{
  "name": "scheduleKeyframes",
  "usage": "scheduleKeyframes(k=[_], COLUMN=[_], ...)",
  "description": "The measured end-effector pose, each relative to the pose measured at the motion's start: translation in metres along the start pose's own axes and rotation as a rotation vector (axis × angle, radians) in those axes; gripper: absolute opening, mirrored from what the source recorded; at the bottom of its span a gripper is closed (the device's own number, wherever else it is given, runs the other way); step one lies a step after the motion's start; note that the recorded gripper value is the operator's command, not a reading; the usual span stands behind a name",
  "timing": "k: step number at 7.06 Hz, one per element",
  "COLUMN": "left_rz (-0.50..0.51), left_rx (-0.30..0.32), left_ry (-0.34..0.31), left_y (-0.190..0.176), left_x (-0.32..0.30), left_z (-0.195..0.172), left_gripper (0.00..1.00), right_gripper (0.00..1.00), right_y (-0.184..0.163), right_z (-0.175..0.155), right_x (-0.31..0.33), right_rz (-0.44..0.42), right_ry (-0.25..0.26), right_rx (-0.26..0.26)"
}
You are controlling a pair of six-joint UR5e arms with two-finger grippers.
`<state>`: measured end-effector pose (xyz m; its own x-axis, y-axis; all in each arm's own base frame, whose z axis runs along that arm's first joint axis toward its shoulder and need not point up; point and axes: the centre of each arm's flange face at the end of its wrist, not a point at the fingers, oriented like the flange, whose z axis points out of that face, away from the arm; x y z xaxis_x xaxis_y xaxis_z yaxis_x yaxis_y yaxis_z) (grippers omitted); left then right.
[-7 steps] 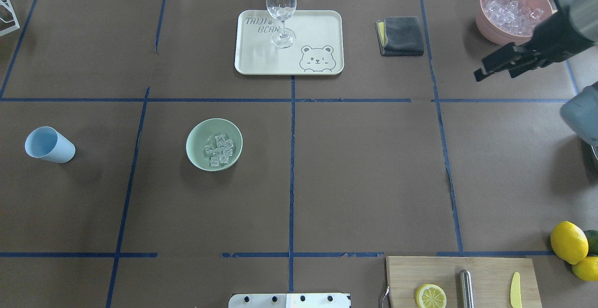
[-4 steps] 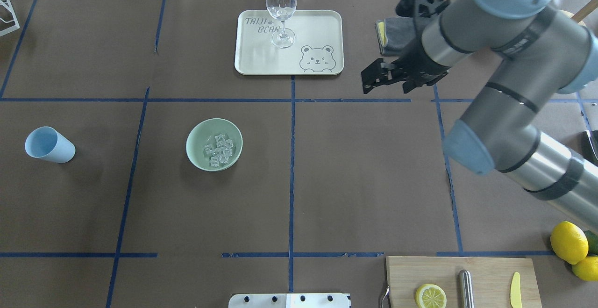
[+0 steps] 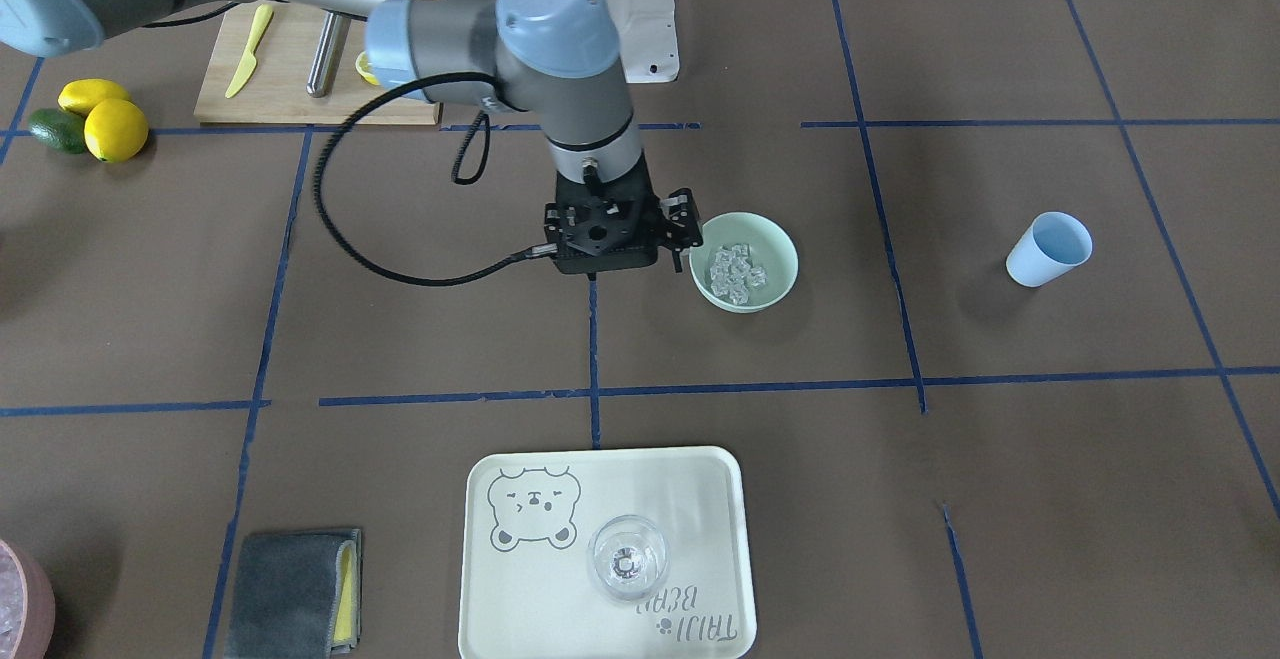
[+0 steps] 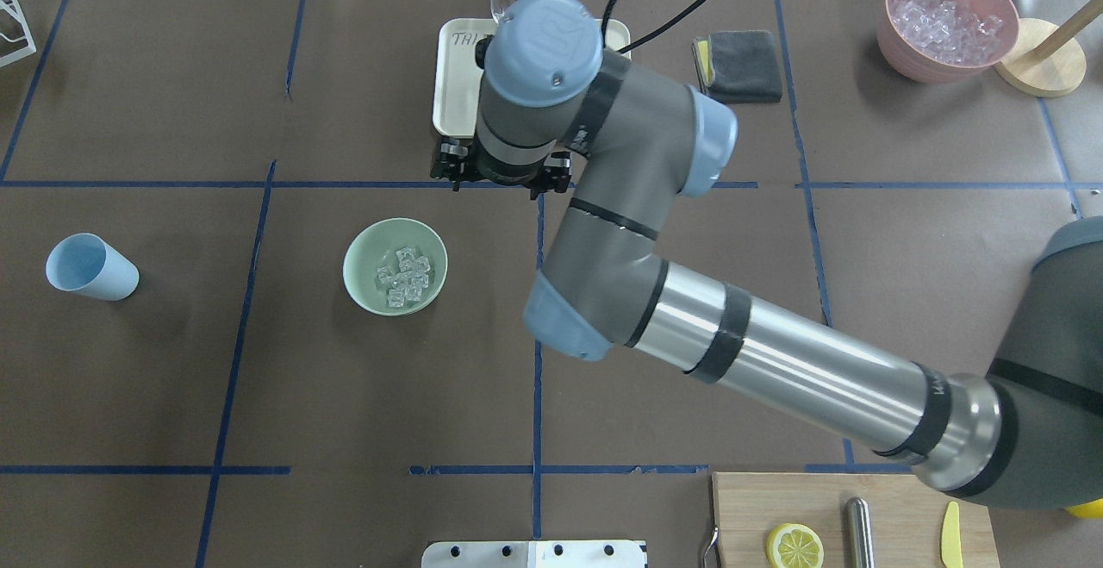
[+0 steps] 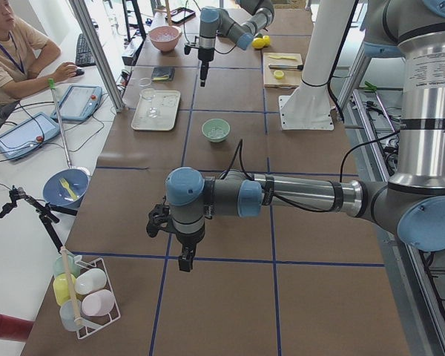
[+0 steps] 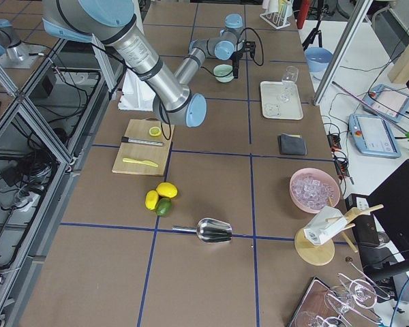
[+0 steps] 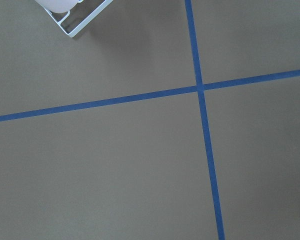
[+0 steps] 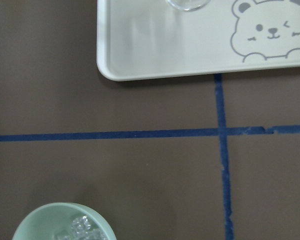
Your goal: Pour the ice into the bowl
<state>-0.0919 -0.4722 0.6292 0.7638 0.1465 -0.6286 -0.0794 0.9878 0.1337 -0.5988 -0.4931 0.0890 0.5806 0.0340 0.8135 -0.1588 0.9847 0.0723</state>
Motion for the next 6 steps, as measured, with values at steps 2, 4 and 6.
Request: scheduleKeyframes(k=[2, 4, 6], left_rz=[0.007, 0.009, 0.01], left_rx=[0.007, 0.007, 0.006], left_ry=[0.0, 0.001, 0.002], left_y=[-0.001, -0.001, -0.001], left_x=[0.0, 0.001, 0.001], left_z=[0.001, 0.002, 0.002], left_gripper=[1.0, 1.0, 1.0], right_gripper=[0.61, 0.0, 0.0], right_y=[0.035, 0.055, 0.064], right_z=[0.061, 0.093, 0.101], right_x=[-0.04, -0.044, -0.044], right_rz=[-0.02, -0.025, -0.032], right_ry=[0.027, 0.038, 0.043], right_rx=[0.043, 0.034, 0.025])
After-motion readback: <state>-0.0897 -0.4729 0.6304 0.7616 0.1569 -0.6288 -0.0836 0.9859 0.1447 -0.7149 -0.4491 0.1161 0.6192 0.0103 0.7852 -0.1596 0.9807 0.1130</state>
